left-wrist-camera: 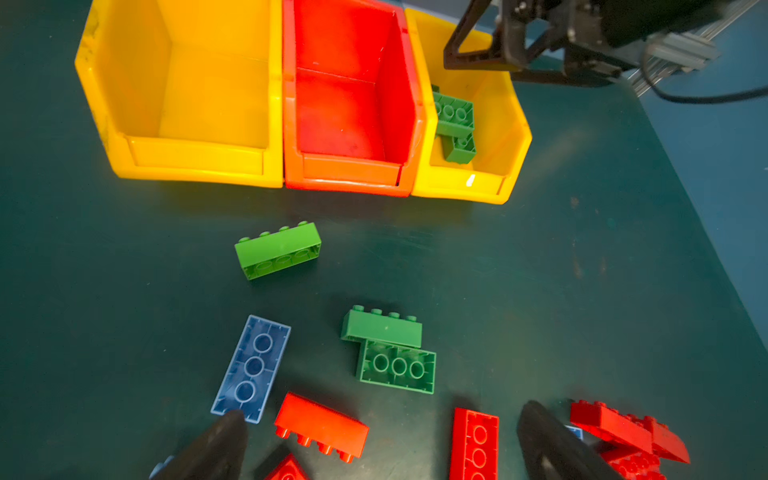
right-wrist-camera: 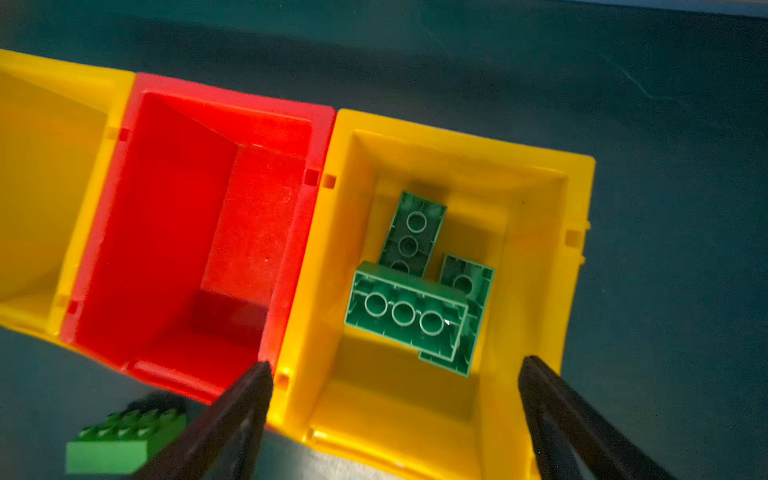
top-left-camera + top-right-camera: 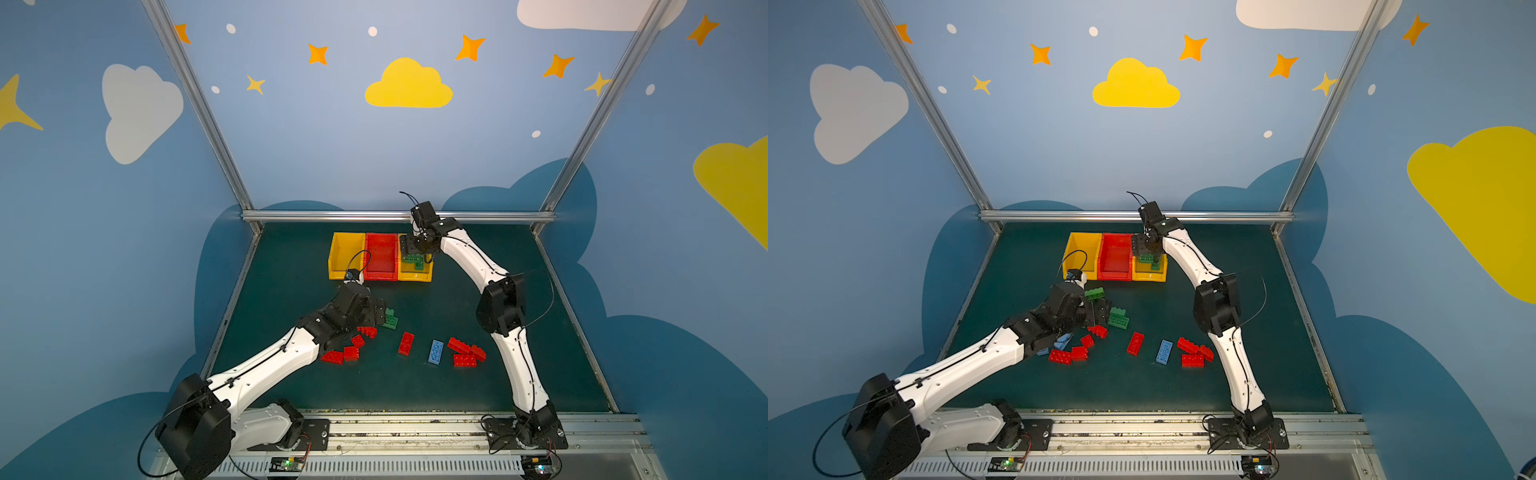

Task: Sort the legos into containers by color
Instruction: 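Carry the third green brick into the yellow bin and open the right gripper, then grasp a green brick with the left gripper while the right arm withdraws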

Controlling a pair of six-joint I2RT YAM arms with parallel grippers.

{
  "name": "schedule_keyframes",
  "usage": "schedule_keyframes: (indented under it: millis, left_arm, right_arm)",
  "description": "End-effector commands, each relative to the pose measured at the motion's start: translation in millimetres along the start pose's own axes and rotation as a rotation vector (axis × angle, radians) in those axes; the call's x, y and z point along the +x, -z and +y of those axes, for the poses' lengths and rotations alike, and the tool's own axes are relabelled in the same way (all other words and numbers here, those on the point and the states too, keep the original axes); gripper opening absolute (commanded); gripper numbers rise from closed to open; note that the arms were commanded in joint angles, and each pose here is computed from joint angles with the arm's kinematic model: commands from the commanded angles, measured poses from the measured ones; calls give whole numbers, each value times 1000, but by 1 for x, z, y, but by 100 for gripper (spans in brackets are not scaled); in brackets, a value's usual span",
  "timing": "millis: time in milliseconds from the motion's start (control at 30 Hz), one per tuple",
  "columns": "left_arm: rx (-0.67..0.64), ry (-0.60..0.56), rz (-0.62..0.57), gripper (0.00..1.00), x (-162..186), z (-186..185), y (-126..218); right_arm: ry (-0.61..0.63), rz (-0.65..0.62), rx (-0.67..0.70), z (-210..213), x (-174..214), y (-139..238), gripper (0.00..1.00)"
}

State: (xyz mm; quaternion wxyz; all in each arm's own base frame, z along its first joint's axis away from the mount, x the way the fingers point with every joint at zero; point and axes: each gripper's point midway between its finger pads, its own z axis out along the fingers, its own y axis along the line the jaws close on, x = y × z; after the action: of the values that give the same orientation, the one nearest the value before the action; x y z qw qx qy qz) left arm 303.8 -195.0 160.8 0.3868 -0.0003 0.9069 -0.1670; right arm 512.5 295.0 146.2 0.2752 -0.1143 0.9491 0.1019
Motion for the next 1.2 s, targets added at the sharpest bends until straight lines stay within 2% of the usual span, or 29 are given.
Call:
schedule_keyframes:
  millis: [0, 100, 367, 600, 900, 1167]
  left_arm:
    - [-13, -28, 36, 100, 2, 0, -1]
    - [-6, -36, 63, 100, 7, -2, -4]
    - [-14, -125, 180, 100, 27, -4, -24]
    - [-62, -195, 281, 100, 44, 0, -55]
    - [-108, -275, 350, 97, 43, 1, -87]
    - [-100, -268, 407, 95, 46, 5, -105]
  right_arm:
    - [0, -66, -43, 3, -9, 76, 92]
    - [-14, -37, -52, -2, 18, 101, 92]
    - [-75, 64, -118, -19, 134, 144, 94]
    - [-96, 88, -138, -35, 202, 173, 95]
    - [-99, 51, -120, -48, 223, 198, 95]
    - [-94, 59, -125, -48, 228, 197, 95]
